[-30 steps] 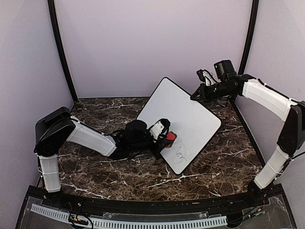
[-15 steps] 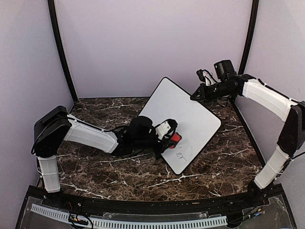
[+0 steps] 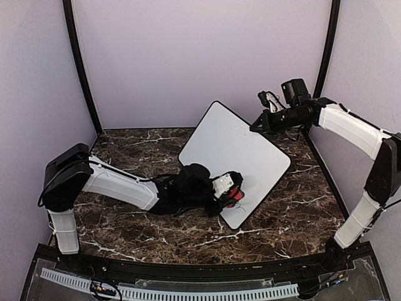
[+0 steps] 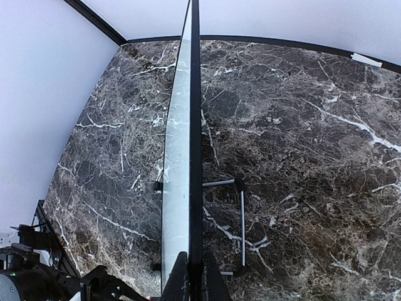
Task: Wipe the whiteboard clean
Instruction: Erase the center of the whiteboard.
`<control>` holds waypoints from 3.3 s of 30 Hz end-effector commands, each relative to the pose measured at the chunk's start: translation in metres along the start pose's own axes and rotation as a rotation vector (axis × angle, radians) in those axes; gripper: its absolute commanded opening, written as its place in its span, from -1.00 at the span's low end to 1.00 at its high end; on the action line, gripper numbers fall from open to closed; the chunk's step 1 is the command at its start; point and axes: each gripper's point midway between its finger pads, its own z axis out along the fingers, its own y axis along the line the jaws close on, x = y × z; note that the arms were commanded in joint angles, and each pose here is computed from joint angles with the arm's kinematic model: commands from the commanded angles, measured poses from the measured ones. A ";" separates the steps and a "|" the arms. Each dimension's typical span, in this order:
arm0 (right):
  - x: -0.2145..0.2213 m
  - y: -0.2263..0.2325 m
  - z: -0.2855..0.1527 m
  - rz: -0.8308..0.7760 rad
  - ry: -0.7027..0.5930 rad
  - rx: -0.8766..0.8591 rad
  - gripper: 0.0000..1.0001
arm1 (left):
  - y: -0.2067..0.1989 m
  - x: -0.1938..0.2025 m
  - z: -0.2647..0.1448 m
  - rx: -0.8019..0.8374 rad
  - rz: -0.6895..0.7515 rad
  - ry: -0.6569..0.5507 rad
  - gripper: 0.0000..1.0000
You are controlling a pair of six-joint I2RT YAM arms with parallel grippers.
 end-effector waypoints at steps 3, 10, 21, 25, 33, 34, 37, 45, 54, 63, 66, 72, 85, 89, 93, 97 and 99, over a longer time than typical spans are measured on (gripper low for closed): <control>0.018 0.012 0.003 0.022 0.059 -0.027 -1.00 | 0.043 0.050 0.010 -0.187 -0.019 0.201 -1.00; 0.019 0.012 0.003 0.024 0.062 -0.025 -1.00 | 0.065 0.056 0.013 -0.228 -0.037 0.258 -1.00; 0.020 0.012 0.006 0.024 0.067 -0.025 -1.00 | 0.090 0.067 -0.001 -0.315 -0.070 0.289 -1.00; 0.021 0.012 0.008 0.024 0.071 -0.025 -1.00 | 0.102 0.072 -0.002 -0.348 -0.070 0.306 -1.00; 0.021 0.013 0.008 0.023 0.071 -0.024 -1.00 | 0.093 0.066 0.000 -0.283 -0.062 0.297 -1.00; 0.021 0.013 0.008 0.024 0.072 -0.024 -1.00 | 0.090 0.065 0.000 -0.274 -0.055 0.295 -1.00; 0.021 0.013 0.008 0.023 0.073 -0.024 -1.00 | 0.073 0.054 -0.001 -0.236 -0.010 0.280 -1.00; 0.023 0.014 0.010 0.022 0.079 -0.026 -1.00 | 0.005 0.037 -0.002 -0.043 0.058 0.232 -1.00; 0.023 0.015 0.010 0.018 0.080 -0.026 -1.00 | -0.030 0.020 0.003 0.037 0.091 0.182 -1.00; 0.022 0.017 0.008 0.017 0.077 -0.028 -1.00 | 0.028 0.038 0.004 -0.175 0.021 0.275 -1.00; 0.023 0.017 0.009 0.016 0.079 -0.030 -1.00 | 0.049 0.041 0.000 -0.247 -0.006 0.297 -1.00; 0.024 0.018 0.011 0.016 0.084 -0.032 -1.00 | 0.071 0.036 -0.005 -0.314 -0.028 0.301 -1.00; 0.023 0.018 0.013 0.015 0.087 -0.029 -1.00 | 0.043 0.030 -0.004 -0.185 -0.013 0.245 -1.00; 0.023 0.018 0.014 0.016 0.090 -0.029 -1.00 | 0.018 0.020 -0.004 -0.123 0.051 0.212 -1.00; 0.022 0.017 0.014 0.016 0.089 -0.027 -1.00 | -0.001 0.015 -0.003 -0.073 0.087 0.199 -1.00; 0.022 0.018 0.014 0.014 0.090 -0.025 -1.00 | -0.022 0.019 0.000 -0.020 0.108 0.212 -1.00; 0.022 0.018 0.014 0.014 0.091 -0.025 -1.00 | -0.030 0.020 0.000 0.001 0.119 0.218 -1.00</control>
